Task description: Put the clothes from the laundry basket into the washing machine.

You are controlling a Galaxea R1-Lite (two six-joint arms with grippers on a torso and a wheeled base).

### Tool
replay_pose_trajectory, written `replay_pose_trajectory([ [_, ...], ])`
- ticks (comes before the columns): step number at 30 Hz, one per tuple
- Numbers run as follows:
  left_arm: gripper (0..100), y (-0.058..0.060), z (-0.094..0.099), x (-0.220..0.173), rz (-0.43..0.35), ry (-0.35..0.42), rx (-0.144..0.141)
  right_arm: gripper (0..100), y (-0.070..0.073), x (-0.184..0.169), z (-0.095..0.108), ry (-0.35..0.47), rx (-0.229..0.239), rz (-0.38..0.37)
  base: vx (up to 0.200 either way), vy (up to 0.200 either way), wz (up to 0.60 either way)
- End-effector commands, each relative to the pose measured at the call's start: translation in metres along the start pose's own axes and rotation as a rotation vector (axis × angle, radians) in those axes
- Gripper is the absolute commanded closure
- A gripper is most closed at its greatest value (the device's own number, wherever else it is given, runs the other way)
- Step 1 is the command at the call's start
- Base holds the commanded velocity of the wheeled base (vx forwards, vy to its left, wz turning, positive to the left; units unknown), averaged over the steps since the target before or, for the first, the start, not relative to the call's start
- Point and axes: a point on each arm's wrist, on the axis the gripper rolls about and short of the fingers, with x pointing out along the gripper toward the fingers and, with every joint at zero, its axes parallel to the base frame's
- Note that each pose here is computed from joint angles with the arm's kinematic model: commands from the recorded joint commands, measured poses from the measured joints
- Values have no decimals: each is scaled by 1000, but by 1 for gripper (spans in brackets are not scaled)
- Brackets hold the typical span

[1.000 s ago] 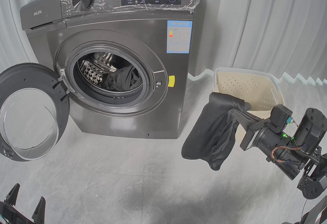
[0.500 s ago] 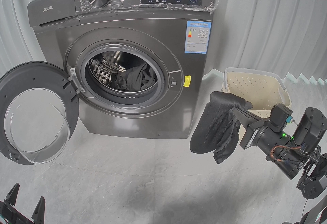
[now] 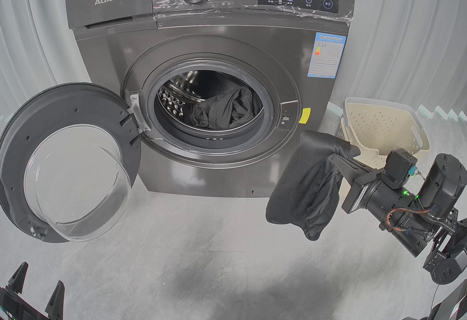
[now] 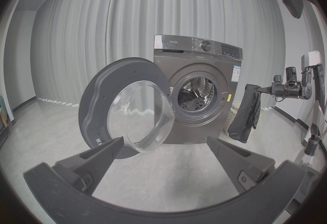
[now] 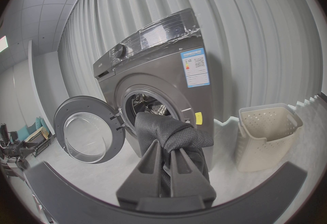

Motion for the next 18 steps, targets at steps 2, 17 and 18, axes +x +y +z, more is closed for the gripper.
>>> replay_pose_trajectory([
  [2,0,0,-4,0,1,-1,1,100,0,0,0,-1,0,0,0,0,0],
  [17,0,0,-4,0,9,0,-2,100,-1,-1,0,0,0,-2,80,0,0],
  [18,0,0,-4,0,8,-2,-2,100,-1,-1,0,0,0,-2,0,0,0],
])
